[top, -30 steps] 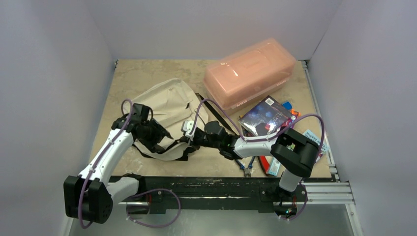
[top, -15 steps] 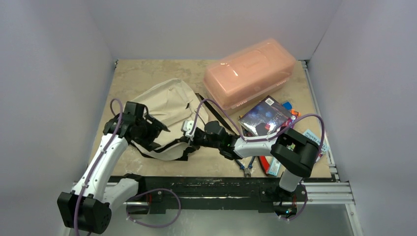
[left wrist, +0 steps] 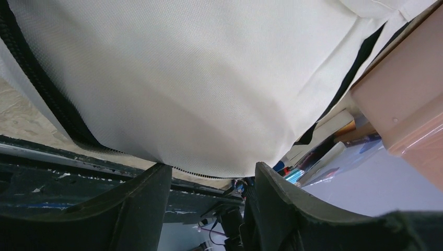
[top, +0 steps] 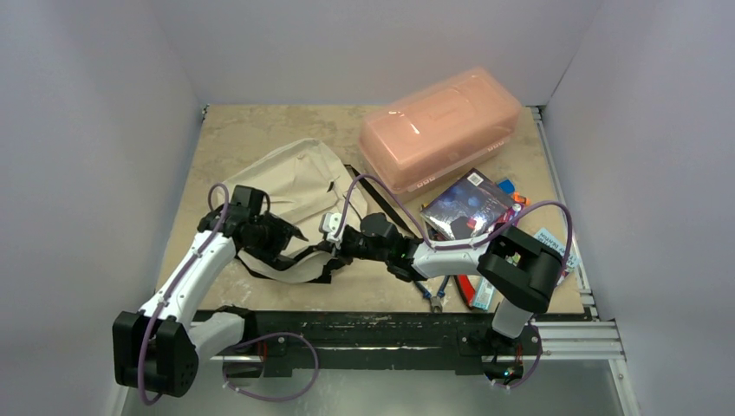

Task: Pack the student bag
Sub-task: Unzip the student bag at the center of the board.

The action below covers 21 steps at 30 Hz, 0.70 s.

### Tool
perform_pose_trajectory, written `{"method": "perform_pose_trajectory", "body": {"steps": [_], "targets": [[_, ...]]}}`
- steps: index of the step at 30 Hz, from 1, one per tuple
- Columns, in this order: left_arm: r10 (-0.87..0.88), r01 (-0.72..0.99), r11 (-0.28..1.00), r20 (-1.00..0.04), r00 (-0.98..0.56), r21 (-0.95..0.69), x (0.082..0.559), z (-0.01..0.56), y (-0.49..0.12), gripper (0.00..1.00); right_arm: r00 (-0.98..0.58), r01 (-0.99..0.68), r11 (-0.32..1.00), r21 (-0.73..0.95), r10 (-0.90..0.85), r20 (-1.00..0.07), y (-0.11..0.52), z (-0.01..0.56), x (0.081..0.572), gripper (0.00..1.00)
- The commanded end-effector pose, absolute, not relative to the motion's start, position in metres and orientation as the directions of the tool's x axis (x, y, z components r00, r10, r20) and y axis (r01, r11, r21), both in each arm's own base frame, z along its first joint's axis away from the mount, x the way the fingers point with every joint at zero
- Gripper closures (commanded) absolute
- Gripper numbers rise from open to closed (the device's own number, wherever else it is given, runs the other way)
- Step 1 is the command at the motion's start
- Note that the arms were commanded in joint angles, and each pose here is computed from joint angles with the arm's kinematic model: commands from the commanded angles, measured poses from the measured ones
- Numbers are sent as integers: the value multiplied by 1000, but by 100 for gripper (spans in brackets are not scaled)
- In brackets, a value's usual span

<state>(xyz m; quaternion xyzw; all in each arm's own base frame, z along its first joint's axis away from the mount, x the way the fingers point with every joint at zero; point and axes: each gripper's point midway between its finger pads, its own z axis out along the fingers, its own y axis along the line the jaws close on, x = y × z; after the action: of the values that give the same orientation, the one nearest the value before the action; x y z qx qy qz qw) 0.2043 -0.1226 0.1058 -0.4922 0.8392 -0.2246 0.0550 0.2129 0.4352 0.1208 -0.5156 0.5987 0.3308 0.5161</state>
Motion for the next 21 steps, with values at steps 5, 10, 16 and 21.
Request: {"method": "perform_pose_trajectory", "body": {"steps": [5, 10, 16, 21], "targets": [[-865, -799, 409, 93, -494, -442, 218, 92, -119, 40, 142, -954, 236, -184, -184, -973, 446, 168, 209, 100], [-850, -766, 447, 47, -525, -462, 225, 89, -116, 64, 150, -951, 237, -196, -199, -969, 445, 166, 208, 100], [-841, -728, 508, -82, -535, -461, 229, 96, -96, 100, 142, -941, 276, -197, -206, -968, 436, 162, 212, 100], [-829, -730, 560, -240, -506, -392, 224, 105, -60, 100, 122, -918, 347, -194, -218, -968, 419, 160, 217, 100]]}}
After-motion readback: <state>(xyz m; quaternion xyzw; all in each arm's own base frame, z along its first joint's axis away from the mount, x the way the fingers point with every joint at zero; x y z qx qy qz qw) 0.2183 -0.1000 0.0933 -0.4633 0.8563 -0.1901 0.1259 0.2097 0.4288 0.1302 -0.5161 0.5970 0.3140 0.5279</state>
